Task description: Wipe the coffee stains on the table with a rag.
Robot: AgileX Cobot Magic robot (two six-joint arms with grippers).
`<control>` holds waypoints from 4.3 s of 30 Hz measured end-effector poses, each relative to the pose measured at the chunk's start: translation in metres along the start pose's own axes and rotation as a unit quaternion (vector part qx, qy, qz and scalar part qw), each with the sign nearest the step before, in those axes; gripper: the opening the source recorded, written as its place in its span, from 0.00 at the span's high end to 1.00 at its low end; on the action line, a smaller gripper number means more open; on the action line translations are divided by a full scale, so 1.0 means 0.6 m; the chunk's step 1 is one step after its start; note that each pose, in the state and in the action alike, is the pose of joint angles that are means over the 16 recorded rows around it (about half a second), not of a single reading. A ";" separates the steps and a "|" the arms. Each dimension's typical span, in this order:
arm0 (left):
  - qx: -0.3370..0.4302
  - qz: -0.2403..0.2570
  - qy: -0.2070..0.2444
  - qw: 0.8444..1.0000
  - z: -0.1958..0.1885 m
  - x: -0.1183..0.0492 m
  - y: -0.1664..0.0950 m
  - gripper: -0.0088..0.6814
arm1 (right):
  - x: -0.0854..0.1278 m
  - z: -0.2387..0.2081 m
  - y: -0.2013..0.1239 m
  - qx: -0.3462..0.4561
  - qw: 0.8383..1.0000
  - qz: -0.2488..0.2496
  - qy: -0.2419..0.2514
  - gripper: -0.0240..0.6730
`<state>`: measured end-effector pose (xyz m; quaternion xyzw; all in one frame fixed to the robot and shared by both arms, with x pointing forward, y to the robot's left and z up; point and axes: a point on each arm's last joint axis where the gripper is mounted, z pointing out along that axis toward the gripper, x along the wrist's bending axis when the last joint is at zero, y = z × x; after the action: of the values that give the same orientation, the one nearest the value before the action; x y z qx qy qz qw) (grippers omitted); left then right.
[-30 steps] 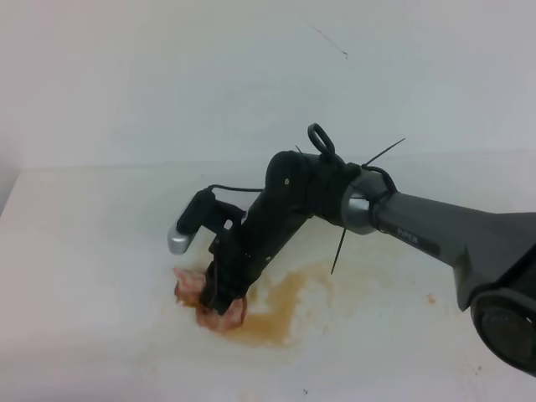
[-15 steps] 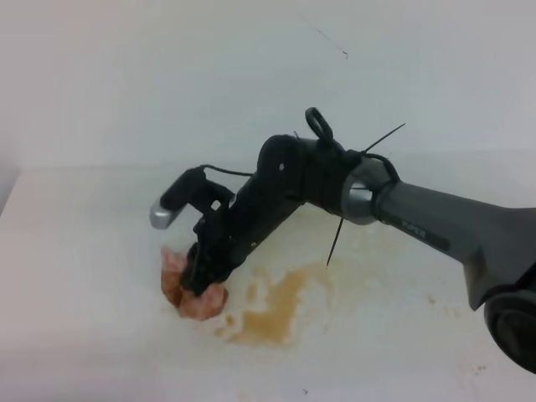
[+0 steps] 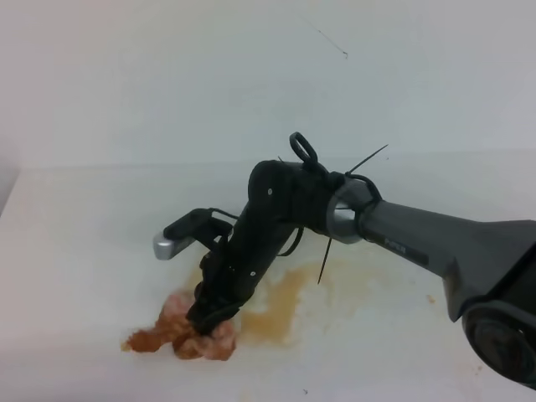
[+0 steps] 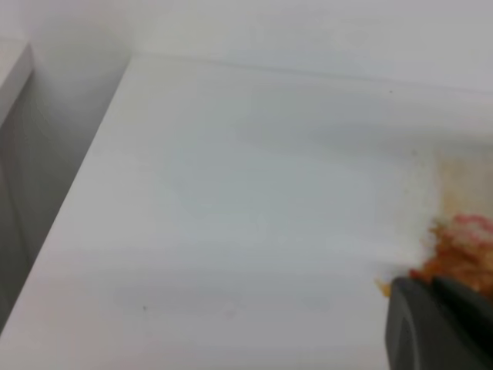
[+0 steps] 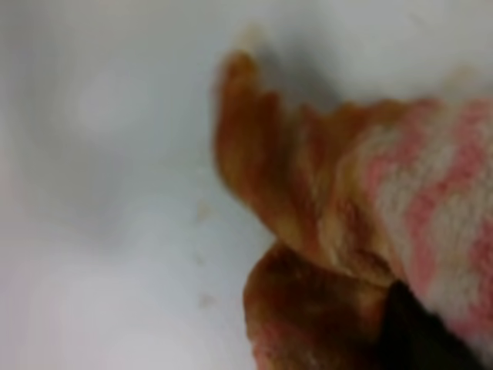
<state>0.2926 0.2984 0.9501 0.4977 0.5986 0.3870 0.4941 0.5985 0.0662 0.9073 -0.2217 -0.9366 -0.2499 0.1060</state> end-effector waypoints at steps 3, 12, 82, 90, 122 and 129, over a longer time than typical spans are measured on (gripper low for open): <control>0.000 0.000 0.000 1.000 0.000 0.000 0.000 0.99 | -0.024 0.002 -0.019 0.020 0.999 0.039 -0.017 0.91; 0.000 0.000 0.000 1.000 0.000 0.000 0.000 0.99 | -0.120 -0.046 -0.091 0.030 0.985 0.155 -0.071 0.91; 0.001 0.000 0.000 1.000 0.000 0.000 0.000 0.99 | -0.080 -0.191 -0.235 -0.012 0.993 0.001 -0.121 0.52; 0.000 0.000 0.000 1.000 0.000 0.000 0.001 0.99 | -0.107 -0.166 -0.250 0.012 0.987 0.009 -0.159 0.50; 0.000 0.000 0.000 1.000 0.000 0.000 0.000 0.99 | -0.066 -0.230 -0.156 -0.124 0.991 -0.024 -0.040 0.93; 0.000 0.000 0.000 1.000 0.000 0.000 0.000 0.99 | -0.063 -0.229 -0.160 -0.112 0.992 -0.048 -0.022 0.93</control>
<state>0.2926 0.2984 0.9501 0.4977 0.5986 0.3870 0.4941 0.5989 -0.0926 0.9724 -0.1922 -0.9146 -0.3527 0.0478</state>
